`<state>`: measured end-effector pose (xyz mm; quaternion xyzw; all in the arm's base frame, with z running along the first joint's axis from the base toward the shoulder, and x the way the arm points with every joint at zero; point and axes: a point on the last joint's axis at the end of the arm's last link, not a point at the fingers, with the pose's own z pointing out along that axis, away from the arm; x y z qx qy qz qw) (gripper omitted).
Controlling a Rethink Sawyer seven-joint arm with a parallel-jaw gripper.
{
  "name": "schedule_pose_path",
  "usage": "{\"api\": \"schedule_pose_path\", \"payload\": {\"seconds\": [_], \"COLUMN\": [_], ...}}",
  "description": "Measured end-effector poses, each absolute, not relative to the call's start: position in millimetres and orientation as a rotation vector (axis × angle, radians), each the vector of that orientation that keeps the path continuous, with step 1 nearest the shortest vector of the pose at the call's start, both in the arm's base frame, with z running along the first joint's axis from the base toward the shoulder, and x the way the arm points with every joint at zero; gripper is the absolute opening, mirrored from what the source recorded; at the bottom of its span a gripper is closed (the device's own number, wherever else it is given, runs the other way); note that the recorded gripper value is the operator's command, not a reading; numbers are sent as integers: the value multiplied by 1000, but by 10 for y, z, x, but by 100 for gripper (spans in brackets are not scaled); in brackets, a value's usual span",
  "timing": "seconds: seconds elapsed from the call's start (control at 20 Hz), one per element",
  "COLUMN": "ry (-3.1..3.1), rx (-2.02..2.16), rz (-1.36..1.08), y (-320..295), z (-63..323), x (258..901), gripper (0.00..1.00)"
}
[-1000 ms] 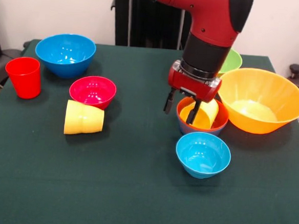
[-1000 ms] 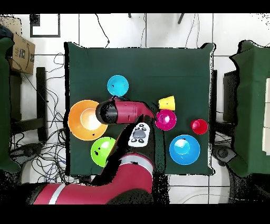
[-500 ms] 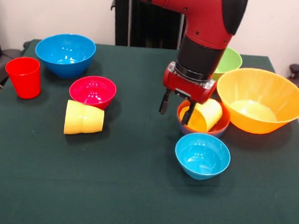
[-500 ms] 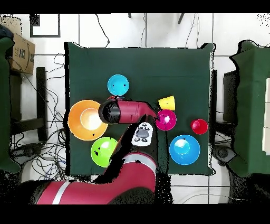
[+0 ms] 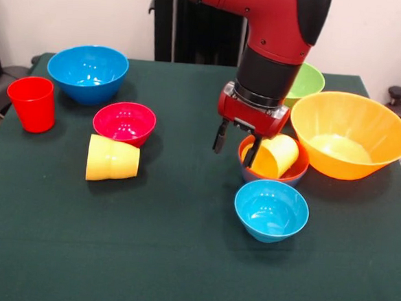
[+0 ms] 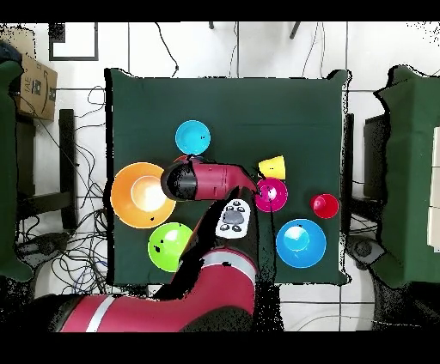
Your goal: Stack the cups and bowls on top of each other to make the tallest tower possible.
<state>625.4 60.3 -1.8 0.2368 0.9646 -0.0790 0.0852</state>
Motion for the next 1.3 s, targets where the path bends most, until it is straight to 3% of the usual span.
{"api": "schedule_pose_path", "payload": {"seconds": [0.85,1.3], "ry": [2843,2846], "rx": [709,708], "rz": [-205,-203], "y": [654,669], "z": [397,397], "x": [6435,6435], "gripper": [100,100]}}
